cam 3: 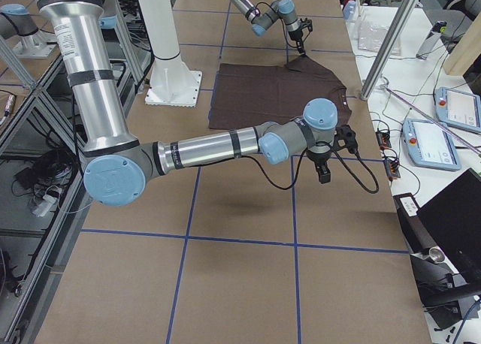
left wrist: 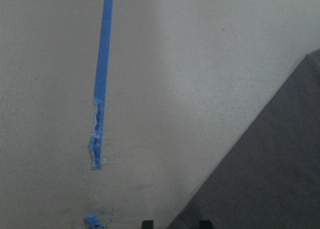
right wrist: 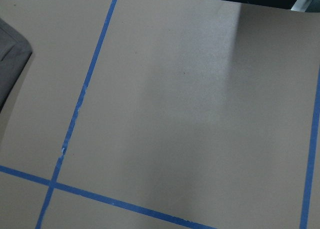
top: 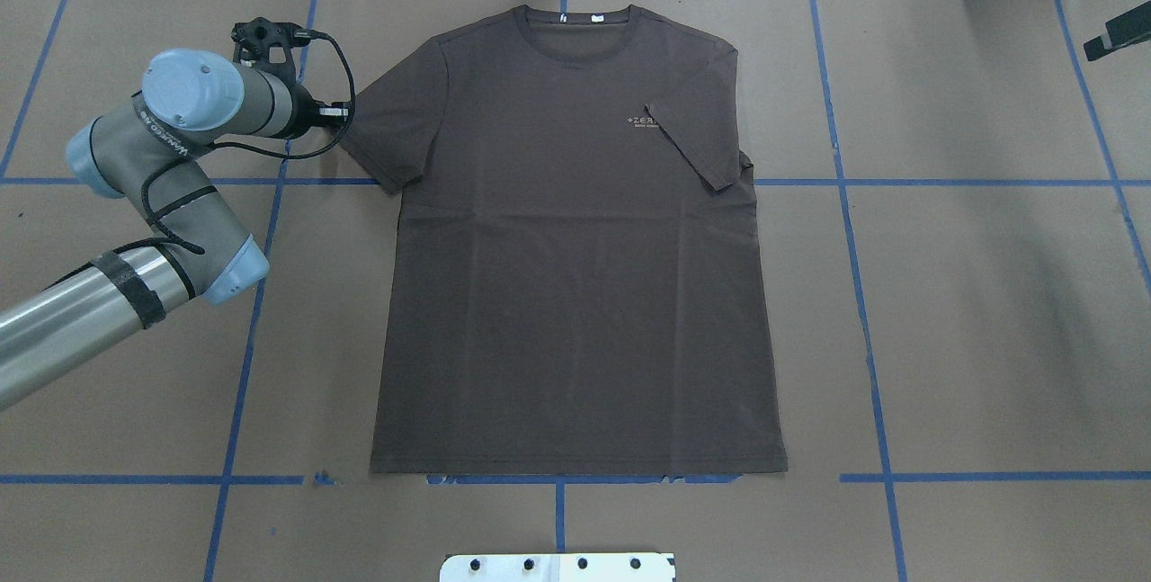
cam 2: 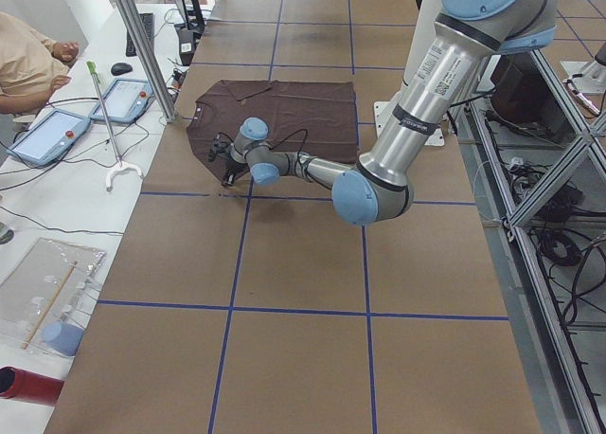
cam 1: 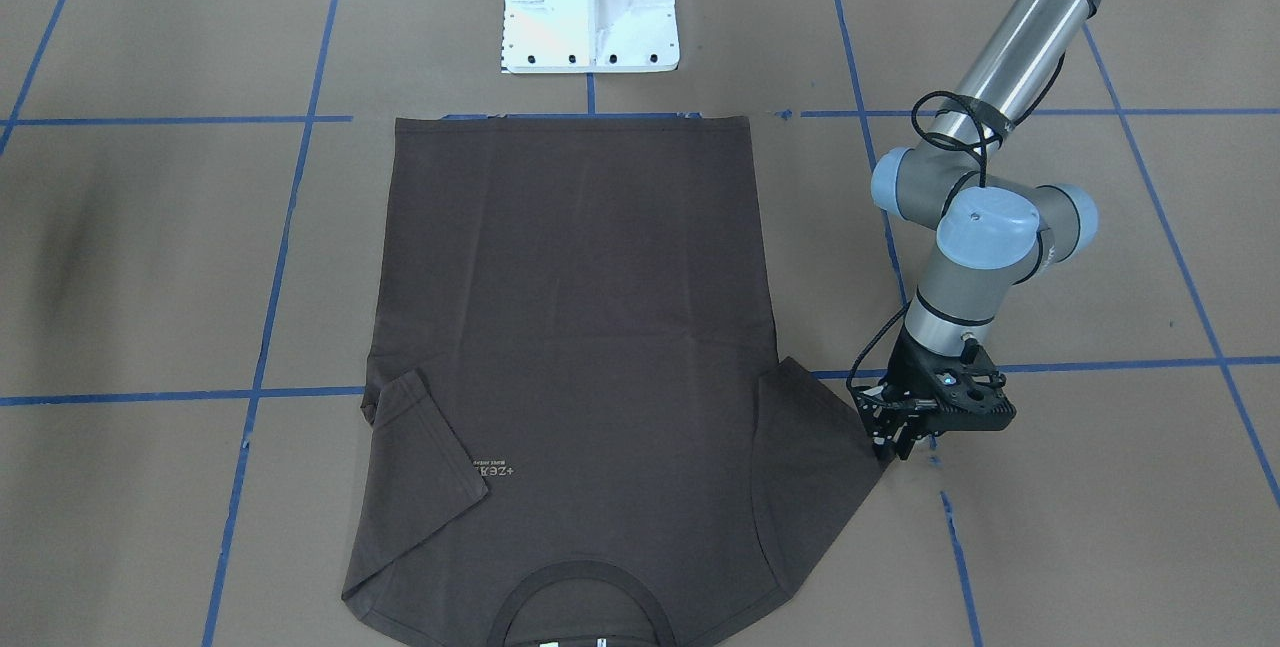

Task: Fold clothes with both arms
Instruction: 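Withdraw the right gripper while moving the left gripper over the other sleeve, then grasp the sleeve with the left gripper and fold it onto the shirt body, then lower both grippers to the hem corners nearest the robot and grasp them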

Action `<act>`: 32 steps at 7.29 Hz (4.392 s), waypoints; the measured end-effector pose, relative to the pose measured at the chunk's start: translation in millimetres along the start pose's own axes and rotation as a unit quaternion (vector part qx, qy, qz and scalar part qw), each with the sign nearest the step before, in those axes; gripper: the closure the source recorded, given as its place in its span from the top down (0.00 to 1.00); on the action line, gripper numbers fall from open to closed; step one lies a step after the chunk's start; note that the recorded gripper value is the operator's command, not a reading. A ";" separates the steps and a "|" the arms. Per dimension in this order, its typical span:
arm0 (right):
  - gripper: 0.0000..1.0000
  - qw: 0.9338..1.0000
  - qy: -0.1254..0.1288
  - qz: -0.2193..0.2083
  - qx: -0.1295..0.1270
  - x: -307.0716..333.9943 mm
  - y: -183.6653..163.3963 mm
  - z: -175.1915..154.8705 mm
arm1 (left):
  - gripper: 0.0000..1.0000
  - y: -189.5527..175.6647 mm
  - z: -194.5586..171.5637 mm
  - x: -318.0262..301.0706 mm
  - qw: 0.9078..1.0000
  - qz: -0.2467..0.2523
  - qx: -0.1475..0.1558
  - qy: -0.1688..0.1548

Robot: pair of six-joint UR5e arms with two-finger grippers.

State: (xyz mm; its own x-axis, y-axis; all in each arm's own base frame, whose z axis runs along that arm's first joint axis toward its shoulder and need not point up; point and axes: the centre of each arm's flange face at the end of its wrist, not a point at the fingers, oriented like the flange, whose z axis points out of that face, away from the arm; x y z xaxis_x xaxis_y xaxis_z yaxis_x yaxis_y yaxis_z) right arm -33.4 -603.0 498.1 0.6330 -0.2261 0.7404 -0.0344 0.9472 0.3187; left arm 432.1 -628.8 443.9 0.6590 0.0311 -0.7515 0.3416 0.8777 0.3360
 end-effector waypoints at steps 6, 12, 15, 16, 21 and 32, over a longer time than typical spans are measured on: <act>1.00 1.000 0.000 0.001 0.002 -2.6 -3.5 -1.0 | 0.00 -34.6 -42.8 79.2 1.000 -0.019 -0.007 -0.005; 1.00 1.000 0.000 0.002 0.005 -5.8 -7.4 -3.0 | 1.00 -43.2 -42.6 210.4 0.995 -0.083 -0.041 -0.031; 1.00 0.999 -0.006 0.033 0.013 -36.2 -14.5 -6.7 | 1.00 -35.5 -78.1 217.7 0.999 -0.001 -0.045 0.014; 1.00 0.998 -0.005 0.060 0.013 -76.9 -13.3 4.4 | 1.00 -24.4 -100.3 207.4 0.998 0.018 -0.048 0.038; 0.97 0.980 -0.007 0.196 0.024 -335.0 151.3 63.9 | 1.00 102.4 -209.0 161.7 0.988 0.045 -0.072 0.129; 0.96 0.966 -0.038 0.248 0.059 -404.8 334.1 92.8 | 0.63 340.7 -208.1 121.7 0.982 -0.080 -0.167 0.041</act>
State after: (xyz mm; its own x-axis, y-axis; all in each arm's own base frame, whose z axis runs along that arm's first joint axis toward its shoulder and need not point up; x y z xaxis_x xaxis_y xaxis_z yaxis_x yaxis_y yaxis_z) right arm -372.9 -216.1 359.8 0.4567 0.2293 0.8596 -0.4097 0.9119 -0.0255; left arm 489.3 -226.4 348.7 0.5540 -0.0934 -0.8273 0.1881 0.9820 0.0151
